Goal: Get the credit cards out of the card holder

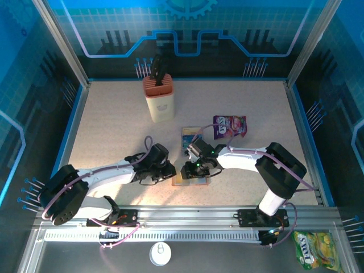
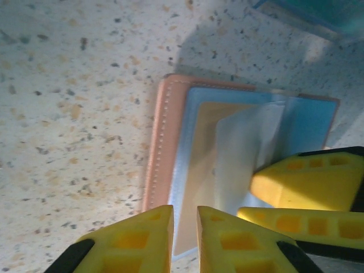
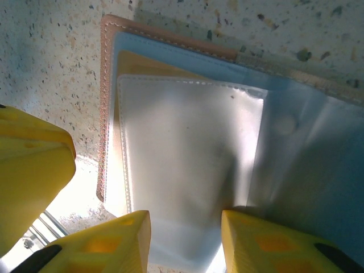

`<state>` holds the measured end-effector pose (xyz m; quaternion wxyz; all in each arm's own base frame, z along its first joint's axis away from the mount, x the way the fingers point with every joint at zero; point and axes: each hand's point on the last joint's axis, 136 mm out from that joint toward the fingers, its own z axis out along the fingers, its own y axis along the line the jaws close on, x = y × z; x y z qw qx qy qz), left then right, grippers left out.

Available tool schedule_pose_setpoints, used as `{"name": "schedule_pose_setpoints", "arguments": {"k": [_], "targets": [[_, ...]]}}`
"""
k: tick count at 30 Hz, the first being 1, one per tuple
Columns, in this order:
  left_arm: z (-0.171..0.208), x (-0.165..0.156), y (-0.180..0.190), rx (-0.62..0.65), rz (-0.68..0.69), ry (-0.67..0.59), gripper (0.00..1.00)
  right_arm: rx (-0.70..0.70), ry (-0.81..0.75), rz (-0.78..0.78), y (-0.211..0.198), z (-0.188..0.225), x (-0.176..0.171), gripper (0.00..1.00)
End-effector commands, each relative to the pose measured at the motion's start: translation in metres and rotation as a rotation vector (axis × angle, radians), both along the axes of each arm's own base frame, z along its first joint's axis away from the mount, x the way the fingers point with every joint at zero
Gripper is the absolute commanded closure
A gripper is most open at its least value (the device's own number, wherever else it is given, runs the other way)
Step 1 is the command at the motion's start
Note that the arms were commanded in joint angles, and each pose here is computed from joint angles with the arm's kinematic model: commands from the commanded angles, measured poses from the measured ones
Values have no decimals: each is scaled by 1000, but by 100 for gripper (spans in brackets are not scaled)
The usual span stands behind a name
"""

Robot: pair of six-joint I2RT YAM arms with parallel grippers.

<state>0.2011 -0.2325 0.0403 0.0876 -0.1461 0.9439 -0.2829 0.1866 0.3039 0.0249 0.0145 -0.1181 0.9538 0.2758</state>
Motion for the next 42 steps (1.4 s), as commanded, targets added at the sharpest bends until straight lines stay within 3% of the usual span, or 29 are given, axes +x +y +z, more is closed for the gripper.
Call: {"name": "schedule_pose_setpoints", "arguments": {"k": [1, 6, 9, 25, 36, 42], "targets": [[10, 8, -18, -81, -3, -9, 80, -17, 18, 3, -11, -5, -5, 62], [4, 8, -24, -98, -1, 14, 68, -1, 21, -8, -14, -3, -5, 62], [0, 9, -29, -124, 6, 25, 67, 19, 29, -18, -14, -4, -5, 62], [-10, 7, -32, -136, 26, 51, 82, 108, 69, -64, -14, -8, -4, 63], [-9, 8, -42, -179, 24, 54, 86, 158, 76, -83, -12, -1, -2, 64], [-2, 9, -45, -199, 22, 43, 87, 200, 11, -97, -12, 24, 5, 62]]}}
